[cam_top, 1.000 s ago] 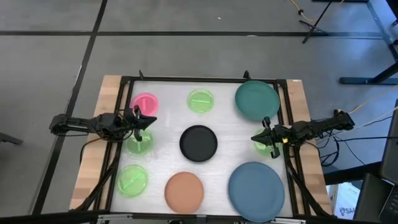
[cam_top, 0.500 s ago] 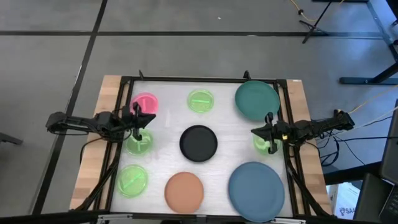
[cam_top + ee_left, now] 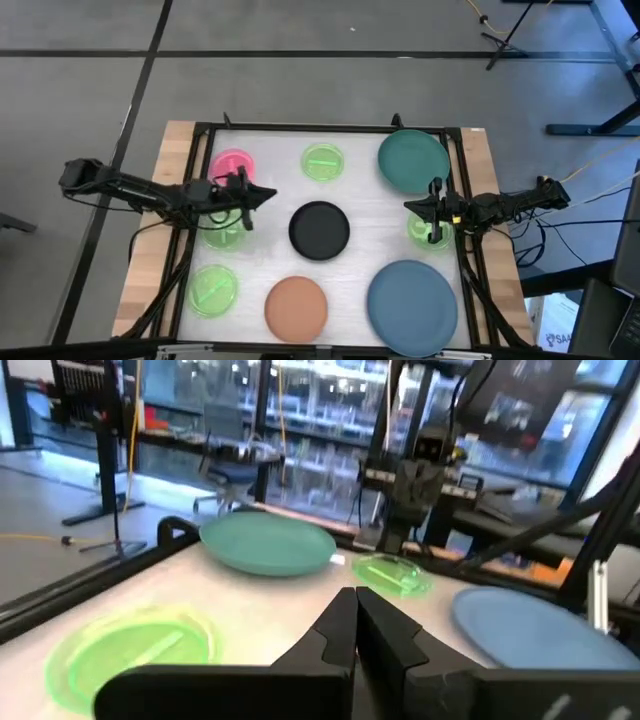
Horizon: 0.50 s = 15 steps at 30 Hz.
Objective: Stack plastic plates
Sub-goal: Stack the dark green plate on top of the blue plate
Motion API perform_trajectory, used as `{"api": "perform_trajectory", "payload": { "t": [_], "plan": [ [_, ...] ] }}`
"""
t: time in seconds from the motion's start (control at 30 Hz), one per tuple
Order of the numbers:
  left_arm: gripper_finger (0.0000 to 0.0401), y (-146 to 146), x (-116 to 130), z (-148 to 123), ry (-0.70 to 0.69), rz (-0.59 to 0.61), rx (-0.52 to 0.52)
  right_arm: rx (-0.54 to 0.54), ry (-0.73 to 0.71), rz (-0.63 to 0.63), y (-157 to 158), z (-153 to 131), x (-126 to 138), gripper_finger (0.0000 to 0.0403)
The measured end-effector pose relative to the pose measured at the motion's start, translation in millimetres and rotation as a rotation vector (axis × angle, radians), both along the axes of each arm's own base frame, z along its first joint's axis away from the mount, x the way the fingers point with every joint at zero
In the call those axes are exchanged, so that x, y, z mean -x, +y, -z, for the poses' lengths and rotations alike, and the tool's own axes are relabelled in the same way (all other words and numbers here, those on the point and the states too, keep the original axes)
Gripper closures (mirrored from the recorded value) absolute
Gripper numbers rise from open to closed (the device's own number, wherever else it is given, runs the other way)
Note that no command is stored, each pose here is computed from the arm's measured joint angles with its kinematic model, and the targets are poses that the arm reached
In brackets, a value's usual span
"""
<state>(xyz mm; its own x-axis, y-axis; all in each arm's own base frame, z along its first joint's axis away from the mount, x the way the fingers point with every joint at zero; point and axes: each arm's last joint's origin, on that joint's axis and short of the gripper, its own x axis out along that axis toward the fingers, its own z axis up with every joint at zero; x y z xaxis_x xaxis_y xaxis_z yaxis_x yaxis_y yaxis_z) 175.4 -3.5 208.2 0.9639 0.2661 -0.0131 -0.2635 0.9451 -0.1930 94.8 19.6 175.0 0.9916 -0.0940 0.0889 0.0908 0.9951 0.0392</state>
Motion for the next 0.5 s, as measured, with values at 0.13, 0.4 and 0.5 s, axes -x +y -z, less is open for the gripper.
{"api": "perform_trajectory", "payload": {
  "t": [0.13,0.4,0.5],
  "plan": [
    [0.0399,-2.2,-28.3,-5.4,0.062,0.000,-0.004,0.009,0.002,0.018,-0.5,0.0,0.0,0.0402],
    [0.0399,-6.1,-90.2,-10.3,0.148,-0.008,-0.026,0.002,0.007,0.036,-1.0,0.6,0.1,0.0402],
    [0.0399,-5.9,-112.1,-11.6,0.163,-0.006,-0.035,-0.019,0.012,0.059,-1.6,1.2,0.0,0.0402]
  ]
}}
